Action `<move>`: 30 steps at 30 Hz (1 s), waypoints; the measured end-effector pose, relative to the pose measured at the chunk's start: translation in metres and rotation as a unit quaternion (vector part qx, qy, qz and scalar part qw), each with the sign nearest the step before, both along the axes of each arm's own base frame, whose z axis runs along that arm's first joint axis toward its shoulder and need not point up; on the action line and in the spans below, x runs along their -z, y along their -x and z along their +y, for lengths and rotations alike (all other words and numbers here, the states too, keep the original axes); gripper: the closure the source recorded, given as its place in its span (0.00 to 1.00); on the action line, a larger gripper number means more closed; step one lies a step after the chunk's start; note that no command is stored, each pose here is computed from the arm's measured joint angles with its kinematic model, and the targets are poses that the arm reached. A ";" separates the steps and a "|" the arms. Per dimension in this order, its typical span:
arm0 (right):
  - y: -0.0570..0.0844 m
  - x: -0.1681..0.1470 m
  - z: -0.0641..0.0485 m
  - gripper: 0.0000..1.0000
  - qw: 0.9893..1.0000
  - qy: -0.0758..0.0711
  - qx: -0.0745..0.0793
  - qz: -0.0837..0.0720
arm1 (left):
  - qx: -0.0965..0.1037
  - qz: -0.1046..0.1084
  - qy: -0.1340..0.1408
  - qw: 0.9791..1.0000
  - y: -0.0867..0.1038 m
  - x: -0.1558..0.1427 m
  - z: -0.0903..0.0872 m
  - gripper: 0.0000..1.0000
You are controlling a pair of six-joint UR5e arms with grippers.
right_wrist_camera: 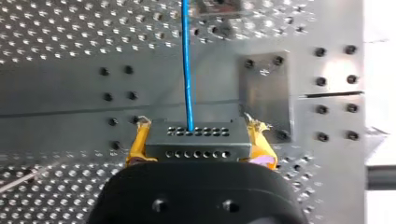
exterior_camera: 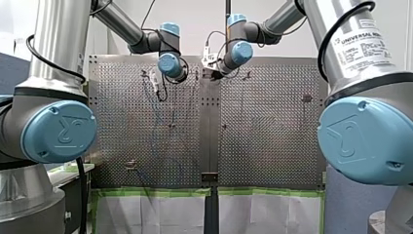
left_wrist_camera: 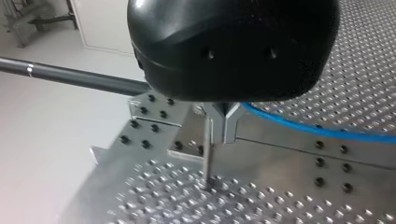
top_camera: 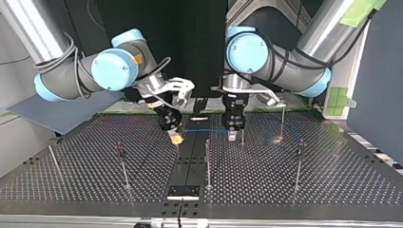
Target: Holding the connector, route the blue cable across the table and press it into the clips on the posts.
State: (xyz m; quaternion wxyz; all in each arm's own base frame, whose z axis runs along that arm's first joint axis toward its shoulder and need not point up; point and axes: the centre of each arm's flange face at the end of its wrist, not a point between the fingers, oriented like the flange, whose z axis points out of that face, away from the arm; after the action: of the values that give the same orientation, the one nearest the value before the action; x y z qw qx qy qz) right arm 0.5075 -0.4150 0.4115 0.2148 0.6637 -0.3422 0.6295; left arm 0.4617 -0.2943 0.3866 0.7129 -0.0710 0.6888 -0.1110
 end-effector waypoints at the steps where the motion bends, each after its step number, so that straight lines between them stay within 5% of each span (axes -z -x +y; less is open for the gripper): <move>1: 0.000 0.001 -0.001 1.00 1.000 -0.001 0.000 0.000 | -0.001 0.003 -0.002 1.000 -0.003 0.005 -0.001 1.00; 15: 0.005 -0.019 -0.015 1.00 1.000 0.010 0.001 -0.014 | -0.012 -0.003 -0.004 1.000 -0.016 0.009 -0.001 1.00; 22: 0.009 -0.021 -0.021 1.00 1.000 0.010 0.004 -0.016 | 0.007 -0.027 0.014 1.000 -0.028 -0.006 -0.002 1.00; 30: 0.013 -0.020 -0.029 1.00 1.000 0.009 -0.002 -0.020 | 0.023 -0.026 0.020 0.999 -0.042 -0.005 0.005 1.00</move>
State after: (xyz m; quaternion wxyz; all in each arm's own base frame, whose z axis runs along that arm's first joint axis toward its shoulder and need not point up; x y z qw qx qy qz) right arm 0.4940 -0.4435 0.4318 0.2125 0.6495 -0.3394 0.6464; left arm 0.5034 -0.2893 0.3920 0.7265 -0.0665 0.6689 -0.1424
